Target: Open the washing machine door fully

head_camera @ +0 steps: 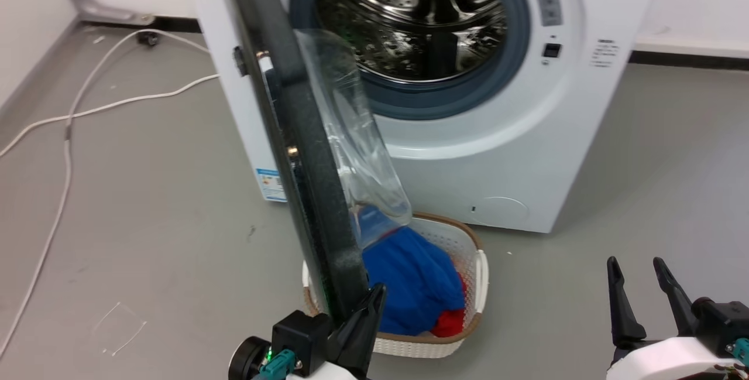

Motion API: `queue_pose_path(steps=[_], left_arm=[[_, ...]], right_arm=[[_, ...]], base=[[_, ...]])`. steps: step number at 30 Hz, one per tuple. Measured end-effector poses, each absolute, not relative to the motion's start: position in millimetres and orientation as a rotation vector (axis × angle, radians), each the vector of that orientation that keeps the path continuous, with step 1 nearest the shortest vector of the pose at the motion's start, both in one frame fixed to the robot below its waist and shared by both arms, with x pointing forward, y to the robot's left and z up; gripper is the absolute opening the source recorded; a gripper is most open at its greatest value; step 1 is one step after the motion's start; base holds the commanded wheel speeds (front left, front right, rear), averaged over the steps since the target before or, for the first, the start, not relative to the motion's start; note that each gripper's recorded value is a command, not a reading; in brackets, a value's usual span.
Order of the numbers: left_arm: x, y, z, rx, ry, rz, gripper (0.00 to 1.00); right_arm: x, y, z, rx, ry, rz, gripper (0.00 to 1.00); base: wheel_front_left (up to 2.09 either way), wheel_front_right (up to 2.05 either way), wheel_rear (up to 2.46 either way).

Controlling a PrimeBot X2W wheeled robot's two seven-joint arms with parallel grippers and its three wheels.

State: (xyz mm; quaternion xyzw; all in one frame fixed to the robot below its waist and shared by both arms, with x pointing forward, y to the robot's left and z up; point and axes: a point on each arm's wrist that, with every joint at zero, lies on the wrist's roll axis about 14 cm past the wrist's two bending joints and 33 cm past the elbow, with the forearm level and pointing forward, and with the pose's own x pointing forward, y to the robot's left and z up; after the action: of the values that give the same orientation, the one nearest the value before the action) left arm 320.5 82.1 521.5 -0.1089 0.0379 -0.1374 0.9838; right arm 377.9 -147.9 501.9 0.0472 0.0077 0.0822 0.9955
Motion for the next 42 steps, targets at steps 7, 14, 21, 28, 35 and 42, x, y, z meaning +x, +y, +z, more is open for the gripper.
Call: queue_pose_path(steps=[7, 14, 21, 28, 35, 42], left_arm=[[305, 115, 521, -0.232, 0.063, -0.148, 0.00], [290, 157, 521, -0.236, 0.041, 0.013, 0.00], [276, 211, 517, -0.221, 0.023, 0.199, 0.00], [274, 258, 512, -0.179, 0.024, 0.317, 0.00], [279, 308, 507, -0.132, 0.033, 0.410, 0.00], [284, 355, 503, -0.081, 0.063, 0.493, 0.00]], right_arm=[[392, -116, 501, 0.093, 0.026, 0.257, 1.00], [405, -84, 503, 0.088, 0.023, 0.344, 1.00], [413, -55, 501, 0.085, 0.037, 0.423, 1.00], [419, -46, 497, 0.084, 0.051, 0.445, 1.00], [421, -57, 495, 0.082, 0.058, 0.414, 1.00], [424, -68, 490, 0.082, 0.071, 0.380, 1.00]], base=[[0.00, 0.00, 0.00], [0.00, 0.00, 0.00], [0.00, 0.00, 0.00], [0.00, 0.00, 0.00], [0.00, 0.00, 0.00], [0.00, 0.00, 0.00]])
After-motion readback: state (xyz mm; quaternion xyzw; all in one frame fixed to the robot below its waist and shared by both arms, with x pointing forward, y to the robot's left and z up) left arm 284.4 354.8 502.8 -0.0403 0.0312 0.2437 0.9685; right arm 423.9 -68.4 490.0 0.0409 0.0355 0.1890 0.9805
